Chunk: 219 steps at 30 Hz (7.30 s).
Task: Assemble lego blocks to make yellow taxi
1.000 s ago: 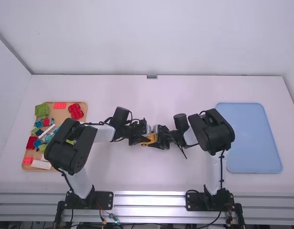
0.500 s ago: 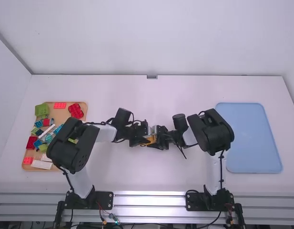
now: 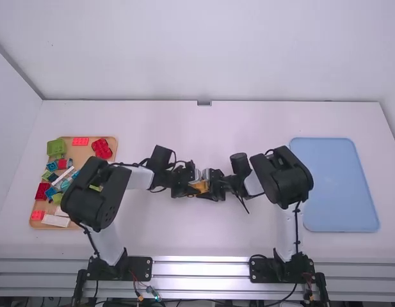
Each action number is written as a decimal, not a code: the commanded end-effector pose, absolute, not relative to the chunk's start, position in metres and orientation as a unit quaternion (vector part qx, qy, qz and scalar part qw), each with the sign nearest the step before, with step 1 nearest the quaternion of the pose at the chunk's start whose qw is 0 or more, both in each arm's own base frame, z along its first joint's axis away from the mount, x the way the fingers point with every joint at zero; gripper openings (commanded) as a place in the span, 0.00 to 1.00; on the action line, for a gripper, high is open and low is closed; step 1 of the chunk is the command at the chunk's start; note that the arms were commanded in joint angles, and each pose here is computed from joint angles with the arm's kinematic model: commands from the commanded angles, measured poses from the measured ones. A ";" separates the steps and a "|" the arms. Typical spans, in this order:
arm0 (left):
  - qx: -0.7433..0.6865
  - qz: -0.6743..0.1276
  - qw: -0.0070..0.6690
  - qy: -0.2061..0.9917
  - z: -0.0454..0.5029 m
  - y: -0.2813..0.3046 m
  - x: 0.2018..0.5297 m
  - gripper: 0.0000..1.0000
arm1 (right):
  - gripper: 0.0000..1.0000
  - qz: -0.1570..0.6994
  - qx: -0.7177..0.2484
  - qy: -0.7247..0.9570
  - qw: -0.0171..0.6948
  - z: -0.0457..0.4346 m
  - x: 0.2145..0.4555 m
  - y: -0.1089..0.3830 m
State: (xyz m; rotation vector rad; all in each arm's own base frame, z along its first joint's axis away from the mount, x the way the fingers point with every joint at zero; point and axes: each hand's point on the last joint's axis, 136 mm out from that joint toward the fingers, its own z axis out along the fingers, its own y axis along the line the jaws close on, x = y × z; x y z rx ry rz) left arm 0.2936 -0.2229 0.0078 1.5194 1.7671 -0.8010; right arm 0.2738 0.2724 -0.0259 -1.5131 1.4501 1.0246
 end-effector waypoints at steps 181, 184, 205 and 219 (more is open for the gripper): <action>0.000 0.000 0.623 0.783 0.157 0.000 0.255 0.59 | 0.61 0.007 -0.004 0.844 0.537 0.152 0.288 0.003; 0.000 0.000 0.623 0.783 0.137 0.000 0.251 0.51 | 0.53 0.007 -0.004 0.844 0.537 0.136 0.276 0.003; 0.000 0.000 0.669 0.743 0.148 0.000 0.246 0.12 | 0.11 0.006 -0.005 0.799 0.601 0.107 0.248 0.003; 0.000 0.000 0.669 0.743 0.148 0.000 0.246 0.00 | 0.00 0.006 -0.005 0.750 0.661 0.143 0.246 0.003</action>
